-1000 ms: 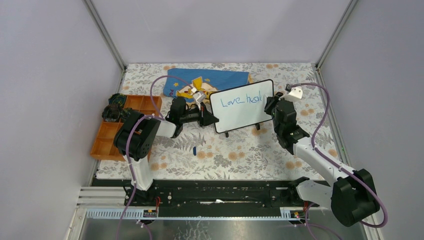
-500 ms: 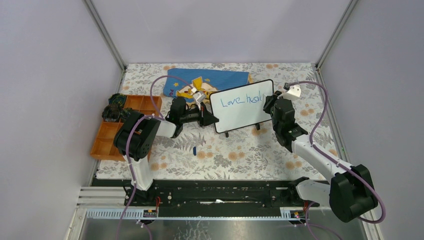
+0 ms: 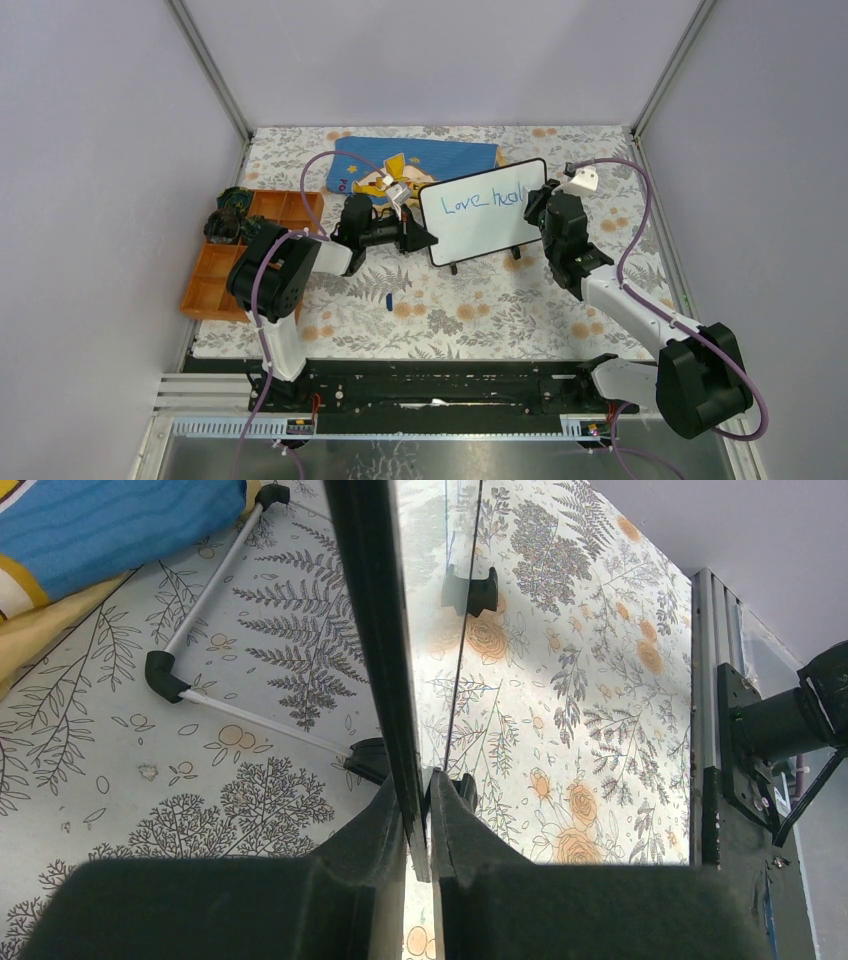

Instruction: Write a sentence on the whiteboard

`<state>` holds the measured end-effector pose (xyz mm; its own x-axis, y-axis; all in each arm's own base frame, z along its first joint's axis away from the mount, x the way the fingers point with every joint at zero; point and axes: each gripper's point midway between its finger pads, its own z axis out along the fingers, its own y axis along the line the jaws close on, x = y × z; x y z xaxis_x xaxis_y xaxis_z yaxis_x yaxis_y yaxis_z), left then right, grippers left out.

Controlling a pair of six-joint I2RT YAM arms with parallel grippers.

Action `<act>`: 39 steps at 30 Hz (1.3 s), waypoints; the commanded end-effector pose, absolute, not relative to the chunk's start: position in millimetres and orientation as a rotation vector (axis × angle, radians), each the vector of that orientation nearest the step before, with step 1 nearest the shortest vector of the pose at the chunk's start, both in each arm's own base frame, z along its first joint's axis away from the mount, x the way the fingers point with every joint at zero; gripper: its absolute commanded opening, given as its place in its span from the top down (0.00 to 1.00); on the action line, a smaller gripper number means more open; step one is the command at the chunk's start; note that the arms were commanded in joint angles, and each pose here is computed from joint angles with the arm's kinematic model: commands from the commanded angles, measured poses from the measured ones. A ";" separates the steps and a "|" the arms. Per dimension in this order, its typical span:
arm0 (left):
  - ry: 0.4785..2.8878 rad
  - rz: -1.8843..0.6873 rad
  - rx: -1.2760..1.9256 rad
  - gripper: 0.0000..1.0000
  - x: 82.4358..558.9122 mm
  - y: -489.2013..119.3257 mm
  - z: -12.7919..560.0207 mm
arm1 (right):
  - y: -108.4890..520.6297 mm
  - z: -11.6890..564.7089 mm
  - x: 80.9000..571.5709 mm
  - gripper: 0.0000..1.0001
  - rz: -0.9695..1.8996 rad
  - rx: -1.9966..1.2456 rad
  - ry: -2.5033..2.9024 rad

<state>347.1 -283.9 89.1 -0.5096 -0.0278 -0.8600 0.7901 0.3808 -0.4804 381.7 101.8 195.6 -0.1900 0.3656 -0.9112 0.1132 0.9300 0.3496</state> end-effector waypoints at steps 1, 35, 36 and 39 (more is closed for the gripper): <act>2.021 -1.183 0.668 1.00 323.7 -275.0 32.2 | 111.5 221.8 390.7 1.00 0.304 0.336 1.702; 2.021 -1.172 0.666 1.00 324.0 -274.5 33.5 | 85.0 194.6 378.4 1.00 0.149 0.407 1.780; 2.020 -1.172 0.666 1.00 324.5 -274.7 33.9 | 85.7 194.1 378.1 1.00 0.150 0.404 1.783; 2.019 -1.172 0.667 1.00 324.4 -274.7 33.8 | 87.8 192.7 377.5 1.00 0.161 0.395 1.792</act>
<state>347.0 -284.3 89.3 -0.5120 -0.0251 -0.8586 0.7858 0.3901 -0.4800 373.4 91.5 175.3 -0.2548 0.3318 -0.9083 0.1708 0.9400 0.2954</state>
